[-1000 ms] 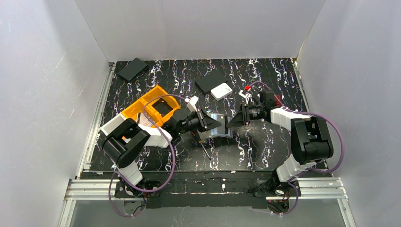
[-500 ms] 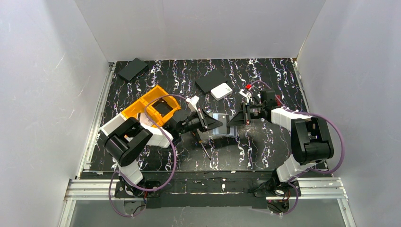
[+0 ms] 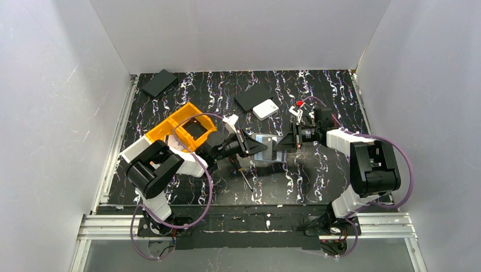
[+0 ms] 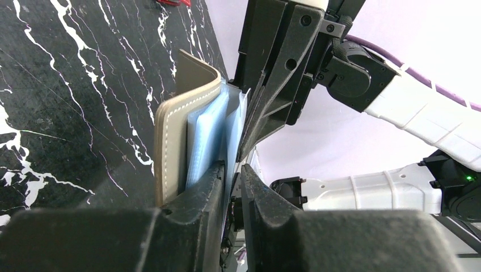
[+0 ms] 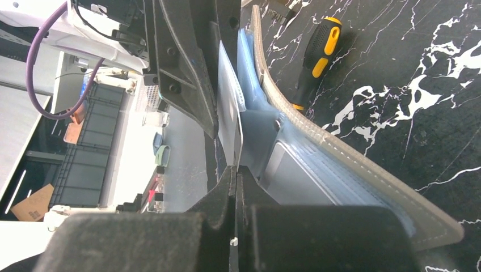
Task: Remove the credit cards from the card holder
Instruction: Remove the credit card from the card holder.
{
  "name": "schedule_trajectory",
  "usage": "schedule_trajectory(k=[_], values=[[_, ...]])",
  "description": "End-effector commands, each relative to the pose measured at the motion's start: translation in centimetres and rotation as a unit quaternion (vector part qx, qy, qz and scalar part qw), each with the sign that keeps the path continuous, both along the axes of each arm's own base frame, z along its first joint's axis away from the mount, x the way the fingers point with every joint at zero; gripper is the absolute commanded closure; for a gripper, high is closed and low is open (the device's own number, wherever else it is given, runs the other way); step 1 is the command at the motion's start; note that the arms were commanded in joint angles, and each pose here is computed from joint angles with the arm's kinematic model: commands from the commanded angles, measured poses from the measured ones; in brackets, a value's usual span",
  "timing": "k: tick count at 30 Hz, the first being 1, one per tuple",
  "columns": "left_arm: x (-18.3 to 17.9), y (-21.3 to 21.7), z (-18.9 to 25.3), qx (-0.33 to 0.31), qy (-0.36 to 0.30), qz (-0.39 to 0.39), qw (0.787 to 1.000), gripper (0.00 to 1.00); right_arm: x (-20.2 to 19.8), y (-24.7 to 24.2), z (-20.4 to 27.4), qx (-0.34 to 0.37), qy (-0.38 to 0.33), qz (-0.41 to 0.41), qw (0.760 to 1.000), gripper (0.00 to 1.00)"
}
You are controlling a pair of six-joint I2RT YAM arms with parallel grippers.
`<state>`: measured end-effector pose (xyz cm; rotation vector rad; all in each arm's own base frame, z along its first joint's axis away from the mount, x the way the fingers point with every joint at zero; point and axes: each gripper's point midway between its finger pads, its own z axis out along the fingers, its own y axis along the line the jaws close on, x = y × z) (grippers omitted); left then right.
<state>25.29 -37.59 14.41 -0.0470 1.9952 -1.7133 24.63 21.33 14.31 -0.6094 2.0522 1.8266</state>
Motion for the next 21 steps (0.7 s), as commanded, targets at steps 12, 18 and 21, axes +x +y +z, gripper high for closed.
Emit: schedule_trajectory(k=[12, 18, 21], values=[[0.6, 1.6, 0.5, -0.029, -0.002, 0.012, 0.999, 1.0, 1.4, -0.9, -0.7, -0.037, -0.04, -0.038, 0.998, 0.99], [1.6, 3.0, -1.2, -0.016, 0.016, 0.037, 0.999, 1.0, 2.3, -2.2, -1.9, -0.092, -0.067, -0.06, 0.992, 0.99], [2.0, 3.2, -2.6, -0.001, 0.032, 0.037, 0.999, 1.0, 2.7, -2.6, -2.2, -0.111, -0.076, -0.07, 0.988, 0.99]])
